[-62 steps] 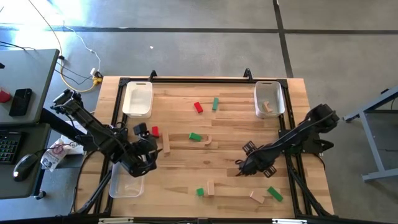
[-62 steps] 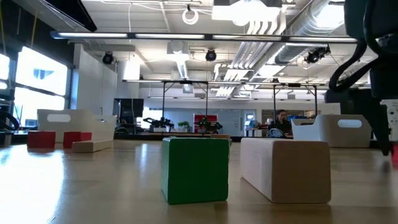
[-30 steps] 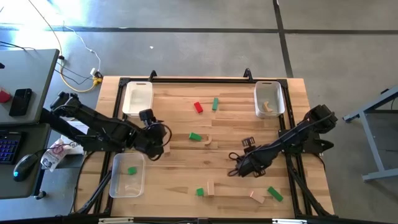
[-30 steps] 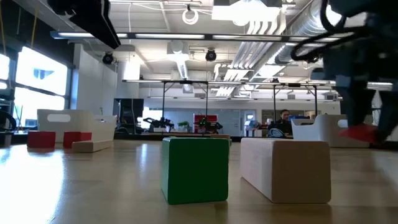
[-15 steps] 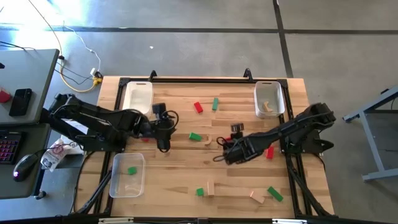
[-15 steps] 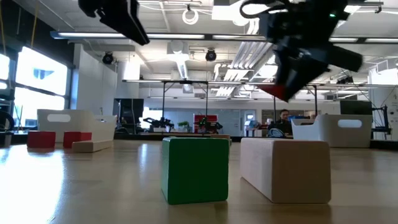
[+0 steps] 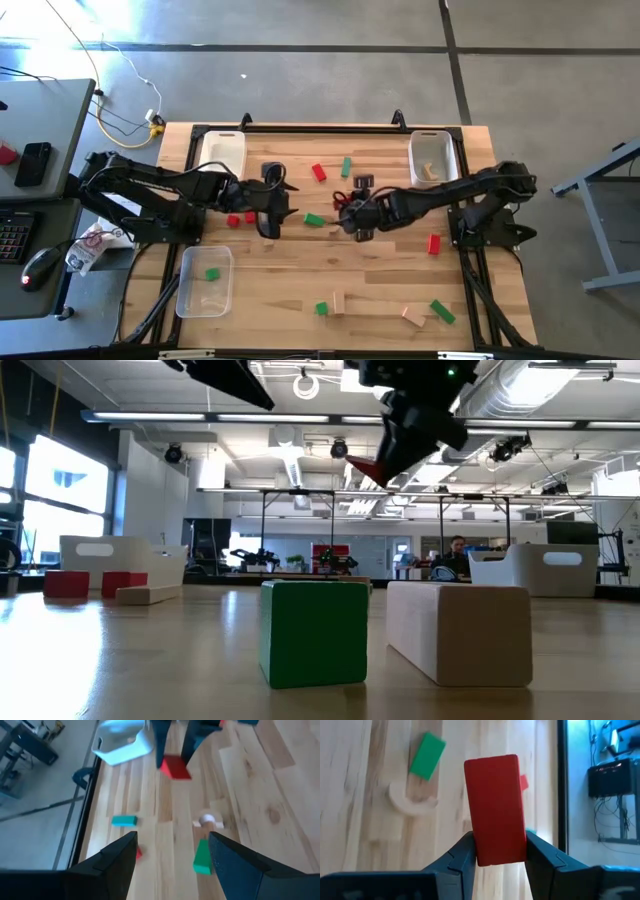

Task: Sort & place blocks by color
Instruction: Put the red block into the white bin, then put the light brown block into the gray bin

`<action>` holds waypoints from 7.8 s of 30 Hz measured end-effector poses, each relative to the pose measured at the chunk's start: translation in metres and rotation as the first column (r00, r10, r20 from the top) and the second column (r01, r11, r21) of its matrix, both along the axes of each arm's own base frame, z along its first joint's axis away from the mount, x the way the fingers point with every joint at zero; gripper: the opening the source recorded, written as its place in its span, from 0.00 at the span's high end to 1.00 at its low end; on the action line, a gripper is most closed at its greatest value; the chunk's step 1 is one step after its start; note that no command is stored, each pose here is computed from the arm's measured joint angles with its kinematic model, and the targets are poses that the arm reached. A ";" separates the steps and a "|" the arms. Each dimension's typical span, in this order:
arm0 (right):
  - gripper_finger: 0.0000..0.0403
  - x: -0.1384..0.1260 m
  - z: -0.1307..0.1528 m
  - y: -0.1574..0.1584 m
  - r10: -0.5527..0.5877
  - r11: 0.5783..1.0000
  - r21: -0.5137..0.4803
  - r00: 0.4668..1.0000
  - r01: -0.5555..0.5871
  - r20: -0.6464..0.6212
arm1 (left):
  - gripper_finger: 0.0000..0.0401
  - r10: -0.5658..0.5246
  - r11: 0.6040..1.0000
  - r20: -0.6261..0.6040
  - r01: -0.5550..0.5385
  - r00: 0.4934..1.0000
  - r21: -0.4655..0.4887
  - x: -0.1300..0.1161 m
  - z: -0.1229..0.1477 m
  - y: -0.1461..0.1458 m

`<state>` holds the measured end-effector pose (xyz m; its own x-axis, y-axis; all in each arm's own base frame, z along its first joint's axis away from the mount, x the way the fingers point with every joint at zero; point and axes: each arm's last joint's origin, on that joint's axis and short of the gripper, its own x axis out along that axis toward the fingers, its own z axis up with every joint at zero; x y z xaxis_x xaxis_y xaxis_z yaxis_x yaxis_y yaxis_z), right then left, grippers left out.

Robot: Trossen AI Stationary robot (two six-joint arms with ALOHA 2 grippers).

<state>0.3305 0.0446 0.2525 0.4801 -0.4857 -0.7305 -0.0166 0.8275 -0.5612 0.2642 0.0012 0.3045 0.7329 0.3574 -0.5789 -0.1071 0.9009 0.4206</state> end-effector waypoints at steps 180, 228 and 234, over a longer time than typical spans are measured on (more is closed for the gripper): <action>0.42 -0.009 -0.001 -0.146 0.246 0.741 0.613 0.960 -0.275 0.133 | 0.51 0.749 0.219 -0.604 -0.962 0.273 -0.164 -0.120 -0.090 0.223; 0.42 0.051 -0.092 -0.075 0.657 0.610 0.543 0.752 -0.577 0.061 | 0.46 0.547 0.577 -0.456 -0.711 0.702 -0.402 -0.044 -0.057 0.104; 0.42 0.053 -0.107 -0.076 0.652 0.615 0.564 0.758 -0.551 0.031 | 0.46 0.530 0.593 -0.460 -0.699 0.712 -0.399 -0.041 -0.060 0.097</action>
<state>0.3839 -0.0310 0.1455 0.3769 0.3391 -0.8619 -0.6645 0.7473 0.0034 0.2228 0.0986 0.2448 0.2365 0.2493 -0.9391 -0.6806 0.7323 0.0230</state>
